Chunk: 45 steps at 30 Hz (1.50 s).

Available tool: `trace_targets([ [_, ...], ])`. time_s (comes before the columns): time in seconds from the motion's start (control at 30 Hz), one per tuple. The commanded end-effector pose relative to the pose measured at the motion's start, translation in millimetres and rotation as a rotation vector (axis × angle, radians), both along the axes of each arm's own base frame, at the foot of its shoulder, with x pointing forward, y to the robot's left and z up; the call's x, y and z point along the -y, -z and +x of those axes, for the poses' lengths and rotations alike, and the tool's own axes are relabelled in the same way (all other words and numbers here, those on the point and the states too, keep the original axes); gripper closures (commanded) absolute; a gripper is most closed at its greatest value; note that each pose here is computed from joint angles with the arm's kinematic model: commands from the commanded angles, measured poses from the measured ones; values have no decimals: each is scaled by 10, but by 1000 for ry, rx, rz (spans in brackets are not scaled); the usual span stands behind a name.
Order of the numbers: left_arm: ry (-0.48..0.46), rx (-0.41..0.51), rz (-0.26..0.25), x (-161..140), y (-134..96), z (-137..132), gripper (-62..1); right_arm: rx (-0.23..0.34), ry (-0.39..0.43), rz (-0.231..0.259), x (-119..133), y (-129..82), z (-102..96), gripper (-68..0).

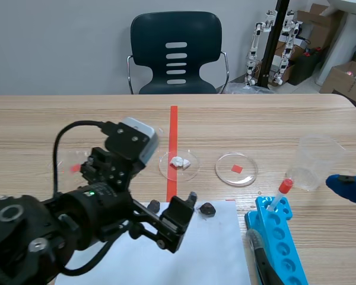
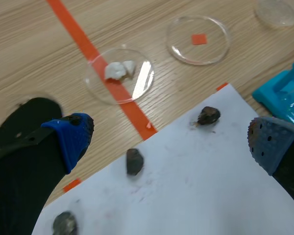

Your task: Put the right mineral back

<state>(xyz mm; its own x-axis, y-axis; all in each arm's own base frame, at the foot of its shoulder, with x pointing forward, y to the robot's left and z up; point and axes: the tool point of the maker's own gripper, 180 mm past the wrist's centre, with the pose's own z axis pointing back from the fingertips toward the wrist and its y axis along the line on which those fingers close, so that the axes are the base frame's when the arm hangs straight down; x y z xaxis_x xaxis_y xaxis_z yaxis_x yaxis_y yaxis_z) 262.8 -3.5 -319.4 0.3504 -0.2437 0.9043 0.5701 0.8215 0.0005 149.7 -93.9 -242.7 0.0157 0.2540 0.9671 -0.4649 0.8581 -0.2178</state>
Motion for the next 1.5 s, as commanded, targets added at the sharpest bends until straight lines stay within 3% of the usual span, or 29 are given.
trace_targets([
  [0.0,-33,7,-16,-94,-45,-35,-623,45,0,10,-2,-117,59,-655],
  [0.27,-128,98,-74,-588,-325,-251,-623,45,0,10,-2,-116,59,-655],
  [0.67,-163,228,-45,-848,-664,-689,-623,45,0,10,-2,-116,59,-655],
  [1.0,-217,222,20,-1144,-636,-806,-623,45,0,10,-2,-116,59,-655],
  [1.47,-242,243,18,-1197,-678,-784,-623,45,0,10,-2,-117,59,-655],
])
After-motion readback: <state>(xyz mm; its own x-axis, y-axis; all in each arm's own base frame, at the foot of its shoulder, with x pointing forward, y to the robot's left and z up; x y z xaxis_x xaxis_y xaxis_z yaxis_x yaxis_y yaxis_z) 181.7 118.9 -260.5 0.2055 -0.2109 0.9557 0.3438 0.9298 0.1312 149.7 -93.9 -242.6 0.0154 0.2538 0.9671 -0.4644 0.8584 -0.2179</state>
